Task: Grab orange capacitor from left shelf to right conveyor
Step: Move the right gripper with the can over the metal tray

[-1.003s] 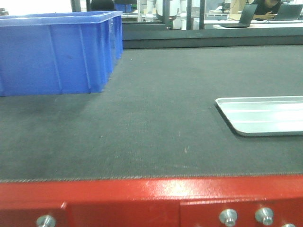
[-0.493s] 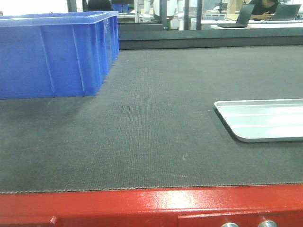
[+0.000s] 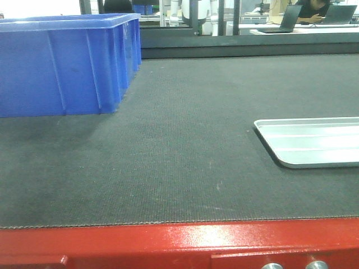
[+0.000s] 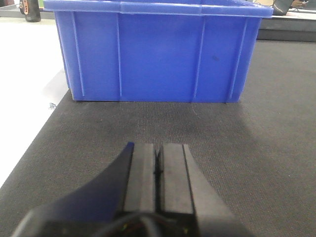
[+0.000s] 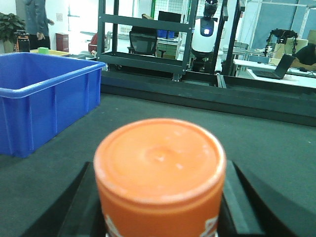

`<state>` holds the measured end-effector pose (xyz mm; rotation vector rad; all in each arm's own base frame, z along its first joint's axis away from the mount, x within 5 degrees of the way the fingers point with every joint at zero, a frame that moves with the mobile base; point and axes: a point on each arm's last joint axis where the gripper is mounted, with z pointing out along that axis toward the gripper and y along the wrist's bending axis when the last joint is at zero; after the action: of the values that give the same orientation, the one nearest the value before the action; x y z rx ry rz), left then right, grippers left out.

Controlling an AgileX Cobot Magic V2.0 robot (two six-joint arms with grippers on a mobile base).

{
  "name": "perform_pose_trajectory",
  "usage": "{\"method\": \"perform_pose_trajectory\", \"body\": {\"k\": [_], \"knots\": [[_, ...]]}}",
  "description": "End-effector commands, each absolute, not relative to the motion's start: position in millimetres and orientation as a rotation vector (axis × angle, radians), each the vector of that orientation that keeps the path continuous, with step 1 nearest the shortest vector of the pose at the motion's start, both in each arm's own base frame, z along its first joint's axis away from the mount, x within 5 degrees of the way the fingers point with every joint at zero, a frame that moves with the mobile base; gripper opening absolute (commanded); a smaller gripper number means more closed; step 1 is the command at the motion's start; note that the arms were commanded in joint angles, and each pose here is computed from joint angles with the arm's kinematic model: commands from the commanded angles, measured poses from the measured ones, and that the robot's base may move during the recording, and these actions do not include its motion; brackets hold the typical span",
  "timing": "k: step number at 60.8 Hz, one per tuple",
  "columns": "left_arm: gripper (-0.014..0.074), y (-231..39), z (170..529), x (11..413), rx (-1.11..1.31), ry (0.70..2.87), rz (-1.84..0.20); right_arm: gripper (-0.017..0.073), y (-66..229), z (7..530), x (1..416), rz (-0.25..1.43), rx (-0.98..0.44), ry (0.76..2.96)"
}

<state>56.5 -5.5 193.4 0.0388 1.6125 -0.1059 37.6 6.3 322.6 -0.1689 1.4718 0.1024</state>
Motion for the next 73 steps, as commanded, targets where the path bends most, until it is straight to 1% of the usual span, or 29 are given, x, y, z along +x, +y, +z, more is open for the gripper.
{"method": "perform_pose_trajectory", "body": {"k": [1,9,15,23,31,41,48,54,62,73], "knots": [[-0.0127,-4.7,203.0,55.4,0.026,1.517,-0.106,0.0164,5.9,340.0,35.8,0.091,-0.165,1.352],[-0.0127,-4.7,203.0,55.4,0.026,1.517,-0.106,0.0163,7.0,344.9,40.8,0.093,-0.164,1.333],[-0.0127,-4.7,203.0,55.4,0.026,1.517,-0.106,0.0163,10.0,352.1,56.9,0.09,-0.172,1.398],[-0.0127,-4.7,203.0,55.4,0.026,1.517,-0.106,0.0163,16.1,366.1,90.2,0.088,-0.183,1.486],[-0.0127,-4.7,203.0,55.4,0.026,1.517,-0.106,0.0163,24.8,366.7,135.7,0.086,-0.197,1.579],[-0.0127,-4.7,203.0,55.4,0.026,1.517,-0.106,0.0163,34.4,340.1,184.8,0.089,-0.21,1.65],[-0.0127,-4.7,203.0,55.4,0.026,1.517,-0.106,0.0163,39.1,312.6,205.3,0.099,-0.21,1.604],[-0.0127,-4.7,203.0,55.4,0.026,1.517,-0.106,0.0163,40.7,286.5,210.4,0.11,-0.206,1.54],[-0.0127,-4.7,203.0,55.4,0.026,1.517,-0.106,0.0162,40.7,253.1,213.0,0.114,-0.203,1.536],[-0.0127,-4.7,203.0,55.4,0.026,1.517,-0.106,0.0162,26.9,230.5,225.4,0.067,-0.147,1.562]]}}
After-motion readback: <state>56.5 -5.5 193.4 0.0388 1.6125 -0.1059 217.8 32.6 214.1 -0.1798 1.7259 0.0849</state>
